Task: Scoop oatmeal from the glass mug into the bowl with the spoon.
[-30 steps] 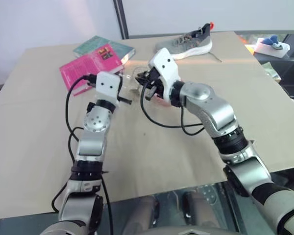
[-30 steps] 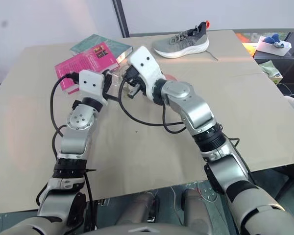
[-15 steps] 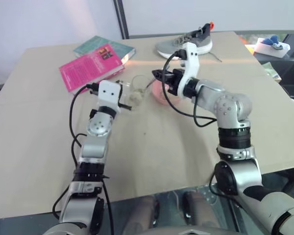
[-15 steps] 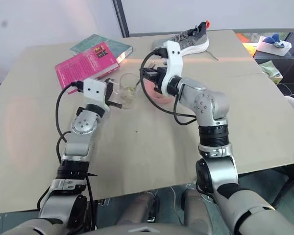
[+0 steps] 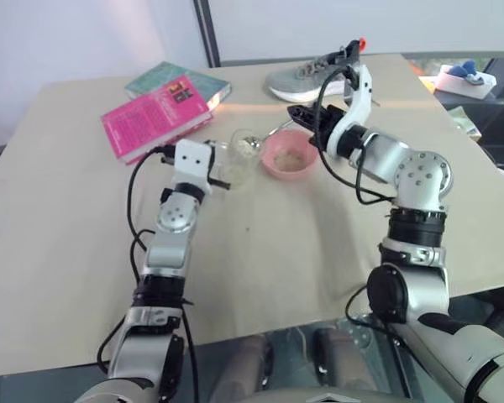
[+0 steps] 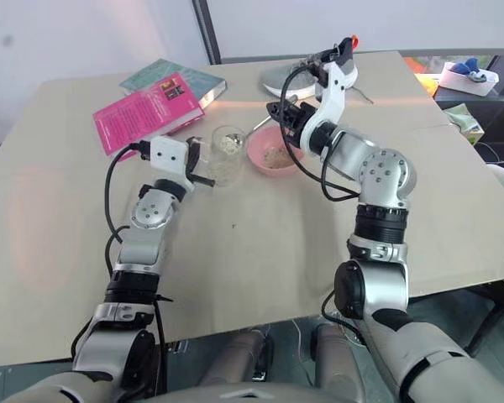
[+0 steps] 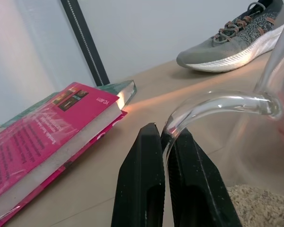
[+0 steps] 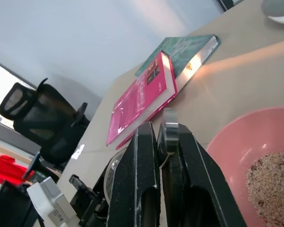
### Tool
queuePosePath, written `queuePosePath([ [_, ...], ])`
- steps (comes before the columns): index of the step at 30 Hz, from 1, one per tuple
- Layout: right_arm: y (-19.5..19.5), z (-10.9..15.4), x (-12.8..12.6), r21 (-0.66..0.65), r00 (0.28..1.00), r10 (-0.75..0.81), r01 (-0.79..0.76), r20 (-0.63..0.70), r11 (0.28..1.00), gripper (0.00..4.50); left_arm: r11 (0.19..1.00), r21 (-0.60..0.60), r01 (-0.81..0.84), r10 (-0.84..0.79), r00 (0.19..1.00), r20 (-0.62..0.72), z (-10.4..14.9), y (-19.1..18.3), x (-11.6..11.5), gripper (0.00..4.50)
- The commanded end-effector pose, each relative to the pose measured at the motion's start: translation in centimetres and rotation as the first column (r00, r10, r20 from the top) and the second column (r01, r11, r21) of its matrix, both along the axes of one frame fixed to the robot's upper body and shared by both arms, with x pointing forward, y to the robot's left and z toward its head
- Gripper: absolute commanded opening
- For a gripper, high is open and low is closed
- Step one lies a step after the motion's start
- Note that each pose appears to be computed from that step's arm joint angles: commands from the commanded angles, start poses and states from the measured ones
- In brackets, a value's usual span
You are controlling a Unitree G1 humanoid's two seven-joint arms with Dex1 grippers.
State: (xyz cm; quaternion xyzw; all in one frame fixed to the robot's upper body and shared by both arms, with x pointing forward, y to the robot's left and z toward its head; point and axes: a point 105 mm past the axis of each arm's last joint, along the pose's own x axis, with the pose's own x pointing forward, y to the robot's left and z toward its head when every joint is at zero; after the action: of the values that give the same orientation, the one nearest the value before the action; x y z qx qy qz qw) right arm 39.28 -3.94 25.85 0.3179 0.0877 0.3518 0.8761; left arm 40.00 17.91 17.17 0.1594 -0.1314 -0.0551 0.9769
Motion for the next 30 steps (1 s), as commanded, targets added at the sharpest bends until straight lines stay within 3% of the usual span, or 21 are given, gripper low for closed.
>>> queuePosePath([
  [1,-1.5,2.0,0.3,0.032,0.998,-0.047,0.046,0.03,0.998,0.0,1.0,-0.001,-0.009,0.009,0.996,0.087,2.3,0.1,0.1,0.02],
  [20,-6.0,2.8,2.1,0.136,0.985,-0.163,0.17,-0.056,0.976,0.0,0.996,0.049,-0.071,0.072,0.997,-0.007,1.1,1.1,0.9,0.02],
  [24,-5.3,3.2,2.4,-0.061,0.965,-0.198,0.211,0.172,0.975,0.0,0.995,0.033,-0.093,0.093,0.996,0.001,1.4,1.9,0.4,0.02],
  [30,-1.6,2.0,1.6,-0.31,0.899,-0.063,0.214,0.434,0.926,0.0,0.993,0.012,-0.114,0.114,0.993,0.019,2.2,2.7,-0.2,0.02],
])
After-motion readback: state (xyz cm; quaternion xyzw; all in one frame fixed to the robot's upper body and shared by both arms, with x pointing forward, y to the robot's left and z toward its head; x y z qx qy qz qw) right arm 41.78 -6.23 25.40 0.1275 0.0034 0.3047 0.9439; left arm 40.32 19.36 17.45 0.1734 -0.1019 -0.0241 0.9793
